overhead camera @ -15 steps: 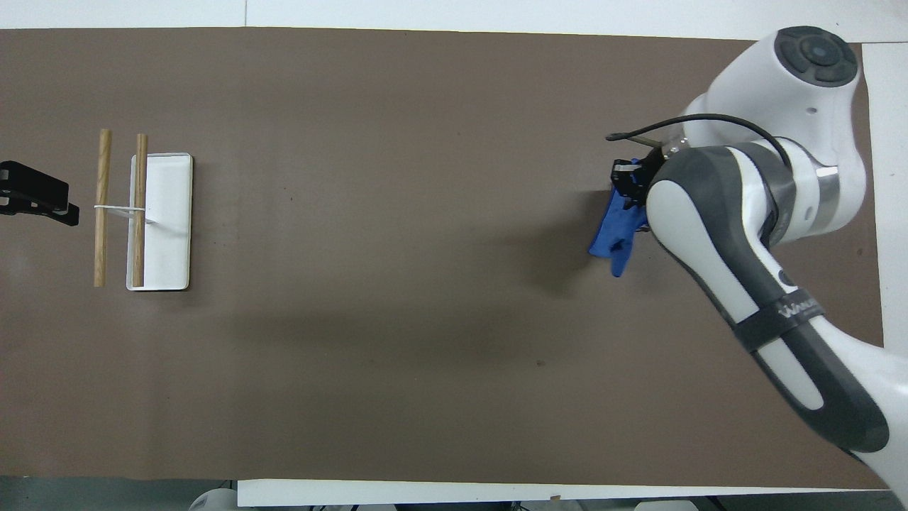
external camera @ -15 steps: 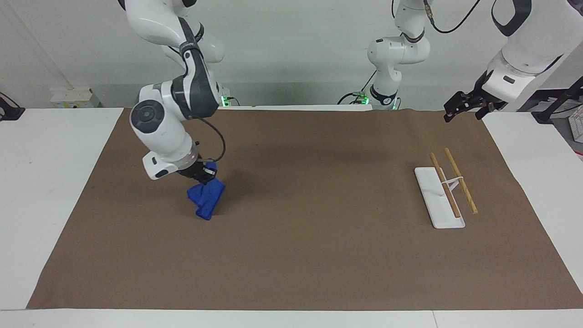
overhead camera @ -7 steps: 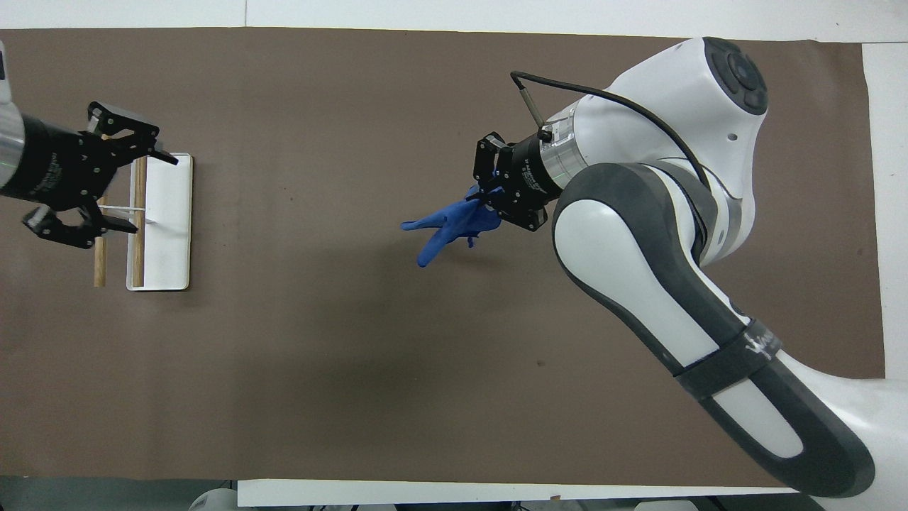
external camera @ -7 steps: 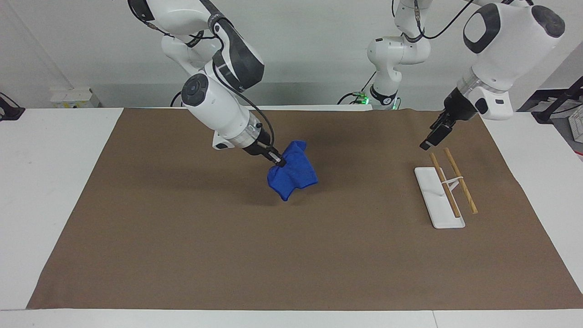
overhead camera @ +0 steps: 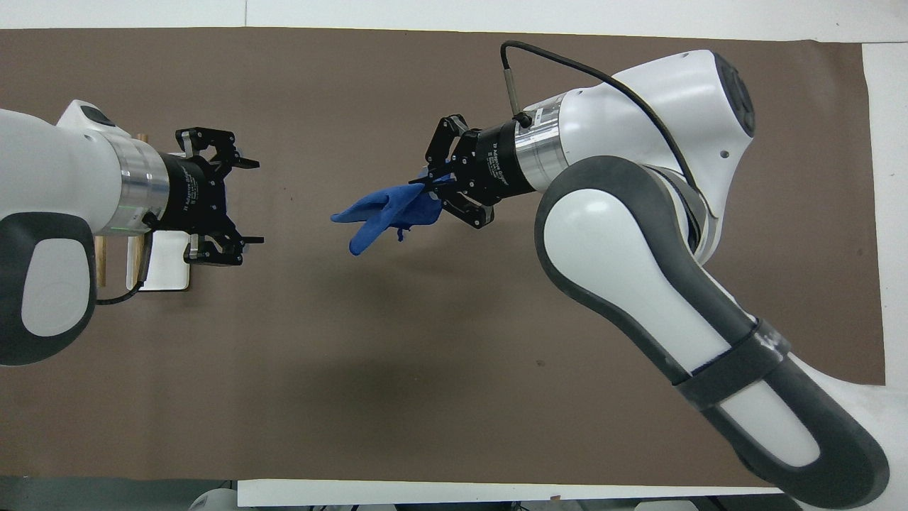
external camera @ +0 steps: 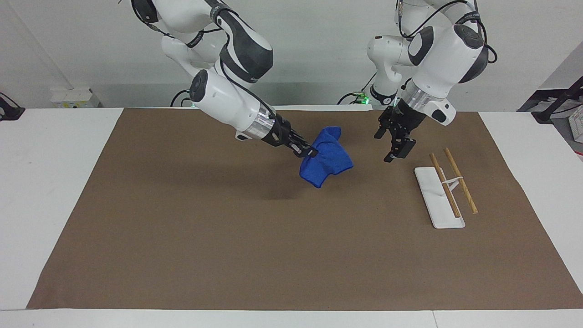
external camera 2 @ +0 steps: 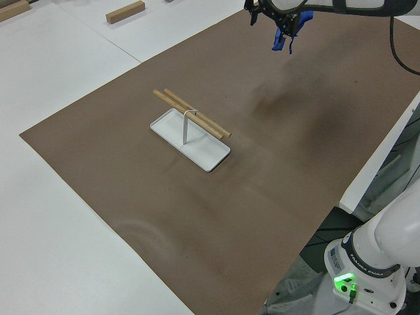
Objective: Right arm passes towel to left arm to hang
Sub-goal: 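Close the left gripper on the towel held by the right gripper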
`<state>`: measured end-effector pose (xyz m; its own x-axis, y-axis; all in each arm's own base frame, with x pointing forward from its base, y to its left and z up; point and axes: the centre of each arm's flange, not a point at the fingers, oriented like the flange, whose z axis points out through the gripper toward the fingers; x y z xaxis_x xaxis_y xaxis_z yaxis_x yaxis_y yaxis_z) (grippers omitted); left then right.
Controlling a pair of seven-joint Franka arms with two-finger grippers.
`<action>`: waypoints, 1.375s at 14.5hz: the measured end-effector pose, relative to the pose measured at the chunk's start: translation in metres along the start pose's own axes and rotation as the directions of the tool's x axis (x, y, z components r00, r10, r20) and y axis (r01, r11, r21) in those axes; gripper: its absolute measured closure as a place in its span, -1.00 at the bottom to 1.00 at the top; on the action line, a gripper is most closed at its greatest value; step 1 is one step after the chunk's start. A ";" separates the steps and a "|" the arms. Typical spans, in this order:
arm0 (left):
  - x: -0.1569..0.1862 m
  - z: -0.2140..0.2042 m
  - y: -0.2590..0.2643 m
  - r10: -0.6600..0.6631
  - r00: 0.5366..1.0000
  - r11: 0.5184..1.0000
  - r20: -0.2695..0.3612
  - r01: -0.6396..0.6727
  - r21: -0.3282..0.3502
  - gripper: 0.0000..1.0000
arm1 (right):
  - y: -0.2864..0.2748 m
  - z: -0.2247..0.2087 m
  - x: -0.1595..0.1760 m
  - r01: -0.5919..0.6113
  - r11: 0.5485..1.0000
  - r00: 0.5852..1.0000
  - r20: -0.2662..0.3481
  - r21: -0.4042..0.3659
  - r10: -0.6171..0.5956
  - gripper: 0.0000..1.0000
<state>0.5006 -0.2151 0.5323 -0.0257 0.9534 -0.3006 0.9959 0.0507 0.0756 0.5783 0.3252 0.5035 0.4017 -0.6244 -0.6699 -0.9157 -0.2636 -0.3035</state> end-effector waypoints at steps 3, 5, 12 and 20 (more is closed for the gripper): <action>-0.014 0.008 -0.010 -0.071 0.997 0.997 0.002 0.071 0.009 -1.00 | -0.001 0.016 -0.019 -0.029 0.999 0.999 0.016 0.041 0.029 0.90; -0.029 0.014 -0.016 -0.082 0.996 0.996 0.019 0.082 -0.019 -1.00 | -0.001 0.023 -0.025 -0.042 0.998 0.999 0.022 0.055 0.041 0.90; -0.030 0.047 -0.012 -0.105 0.994 0.994 0.027 0.106 -0.038 -0.78 | -0.001 0.025 -0.026 -0.053 0.997 0.998 0.026 0.061 0.052 0.90; -0.033 0.045 -0.003 -0.112 0.992 0.991 0.056 0.116 -0.072 0.77 | -0.001 0.025 -0.026 -0.053 0.997 0.998 0.026 0.061 0.052 0.90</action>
<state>0.5024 -0.2606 0.4989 -0.1324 0.9235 -0.3601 0.9772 0.1824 0.1085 0.5693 0.3600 0.5045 0.3541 -0.6177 -0.7022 -0.9332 -0.1845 -0.3084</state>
